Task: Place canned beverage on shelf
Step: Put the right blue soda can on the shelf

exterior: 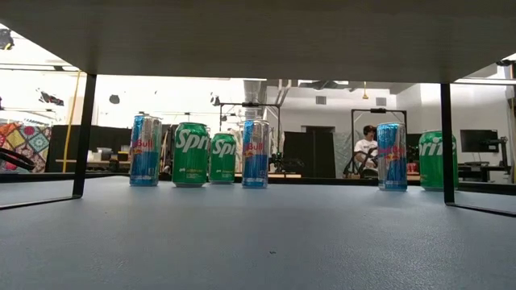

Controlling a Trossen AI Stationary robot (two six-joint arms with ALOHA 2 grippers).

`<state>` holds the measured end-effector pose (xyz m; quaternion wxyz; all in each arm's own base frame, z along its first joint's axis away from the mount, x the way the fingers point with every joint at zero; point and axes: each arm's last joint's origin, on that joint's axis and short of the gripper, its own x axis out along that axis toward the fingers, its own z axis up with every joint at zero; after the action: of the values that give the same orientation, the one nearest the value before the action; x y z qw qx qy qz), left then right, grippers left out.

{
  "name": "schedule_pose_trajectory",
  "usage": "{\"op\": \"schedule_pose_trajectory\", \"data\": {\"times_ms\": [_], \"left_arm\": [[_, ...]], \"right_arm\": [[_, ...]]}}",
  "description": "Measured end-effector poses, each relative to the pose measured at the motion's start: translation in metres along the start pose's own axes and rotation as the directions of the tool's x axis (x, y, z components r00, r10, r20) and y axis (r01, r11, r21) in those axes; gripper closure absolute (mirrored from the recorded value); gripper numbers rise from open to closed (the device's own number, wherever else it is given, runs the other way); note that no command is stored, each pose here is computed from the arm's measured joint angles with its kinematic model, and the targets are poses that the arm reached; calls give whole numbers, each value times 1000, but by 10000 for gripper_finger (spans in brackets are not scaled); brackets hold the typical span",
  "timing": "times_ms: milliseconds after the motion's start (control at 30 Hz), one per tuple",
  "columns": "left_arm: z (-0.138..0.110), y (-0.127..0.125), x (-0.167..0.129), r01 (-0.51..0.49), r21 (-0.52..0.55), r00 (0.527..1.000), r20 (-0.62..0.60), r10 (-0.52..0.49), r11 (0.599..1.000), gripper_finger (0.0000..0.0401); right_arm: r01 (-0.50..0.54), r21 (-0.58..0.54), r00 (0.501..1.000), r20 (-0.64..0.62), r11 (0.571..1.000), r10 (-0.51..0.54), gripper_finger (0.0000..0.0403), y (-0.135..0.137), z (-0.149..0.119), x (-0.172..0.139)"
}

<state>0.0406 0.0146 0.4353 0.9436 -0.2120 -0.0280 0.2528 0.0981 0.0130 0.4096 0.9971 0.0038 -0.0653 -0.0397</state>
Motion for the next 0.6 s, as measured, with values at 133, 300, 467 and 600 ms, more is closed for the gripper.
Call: {"op": "schedule_pose_trajectory", "data": {"times_ms": [133,300,467,600], "left_arm": [[-1,0,1,-2,2,1000,-5,2,1000,92],[-1,0,1,-3,0,1000,-6,3,1000,92],[-1,0,1,3,-6,1000,-9,-3,1000,92],[-1,0,1,4,-6,1000,-11,-4,1000,92]], "right_arm": [[-1,2,1000,6,1000,1,403,-1,-1,-2],[-3,3,1000,7,1000,3,403,-1,0,-2],[-3,5,1000,5,1000,3,403,0,-1,-2],[-4,5,1000,6,1000,4,403,0,-1,-2]]}}
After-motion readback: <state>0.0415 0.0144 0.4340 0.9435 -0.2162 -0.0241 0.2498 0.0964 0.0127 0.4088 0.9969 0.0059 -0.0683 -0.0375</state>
